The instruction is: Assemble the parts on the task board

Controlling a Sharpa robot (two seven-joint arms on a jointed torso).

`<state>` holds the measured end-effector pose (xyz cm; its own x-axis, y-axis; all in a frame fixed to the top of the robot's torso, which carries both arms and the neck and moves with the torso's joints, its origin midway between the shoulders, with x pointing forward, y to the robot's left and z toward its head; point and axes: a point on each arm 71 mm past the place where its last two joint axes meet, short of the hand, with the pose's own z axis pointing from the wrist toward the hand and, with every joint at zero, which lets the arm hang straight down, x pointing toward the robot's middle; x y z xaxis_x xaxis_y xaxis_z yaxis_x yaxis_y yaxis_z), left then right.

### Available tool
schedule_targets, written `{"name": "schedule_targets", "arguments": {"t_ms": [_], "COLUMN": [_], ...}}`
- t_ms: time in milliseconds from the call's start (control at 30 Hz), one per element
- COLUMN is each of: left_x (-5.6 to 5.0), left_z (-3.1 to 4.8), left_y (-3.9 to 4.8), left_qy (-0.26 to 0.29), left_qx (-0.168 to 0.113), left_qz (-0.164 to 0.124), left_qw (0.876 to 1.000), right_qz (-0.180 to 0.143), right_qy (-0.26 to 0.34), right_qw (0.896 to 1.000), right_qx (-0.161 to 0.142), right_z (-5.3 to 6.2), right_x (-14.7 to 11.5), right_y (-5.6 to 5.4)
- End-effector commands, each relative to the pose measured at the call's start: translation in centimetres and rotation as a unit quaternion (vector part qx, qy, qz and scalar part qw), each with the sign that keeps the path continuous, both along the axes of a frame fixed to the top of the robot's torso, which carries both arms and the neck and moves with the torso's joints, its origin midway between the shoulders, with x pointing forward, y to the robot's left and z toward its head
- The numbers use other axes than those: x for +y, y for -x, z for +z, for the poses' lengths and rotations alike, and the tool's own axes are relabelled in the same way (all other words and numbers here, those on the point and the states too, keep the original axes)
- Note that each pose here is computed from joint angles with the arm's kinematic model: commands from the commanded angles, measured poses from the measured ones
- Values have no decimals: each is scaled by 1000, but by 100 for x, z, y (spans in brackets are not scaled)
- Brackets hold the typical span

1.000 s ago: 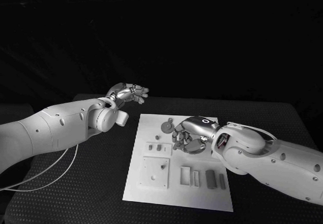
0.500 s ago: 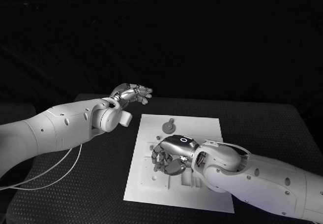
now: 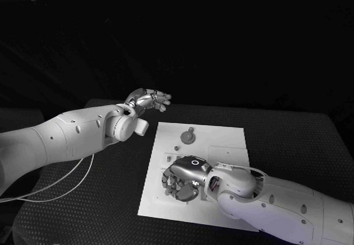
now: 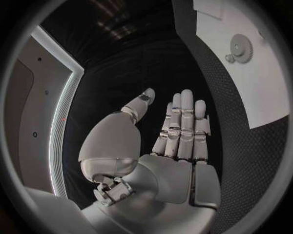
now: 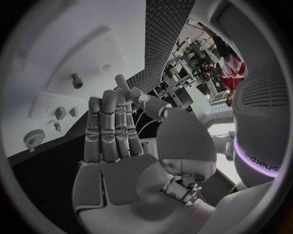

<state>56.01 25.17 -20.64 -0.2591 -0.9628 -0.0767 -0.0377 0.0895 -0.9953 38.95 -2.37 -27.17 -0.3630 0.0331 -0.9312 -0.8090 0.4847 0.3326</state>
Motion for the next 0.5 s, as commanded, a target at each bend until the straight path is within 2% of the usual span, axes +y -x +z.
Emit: {"name": "schedule_targets", "arguments": {"t_ms": [33,500], "left_x": [-22,-33], "left_z": [9,3], "left_y": [0,-7], "left_qy": [6,7], "left_qx": [-1,0], "left_qz": [-7,-8], "left_qw": [1000,1000], "right_qz": [14,4], "right_qy": [11,31], "right_qw": [999,998], "right_qx": [-35,-50], "right_z": [9,-63], "right_x": [38,3], "right_y": [33,-36]}}
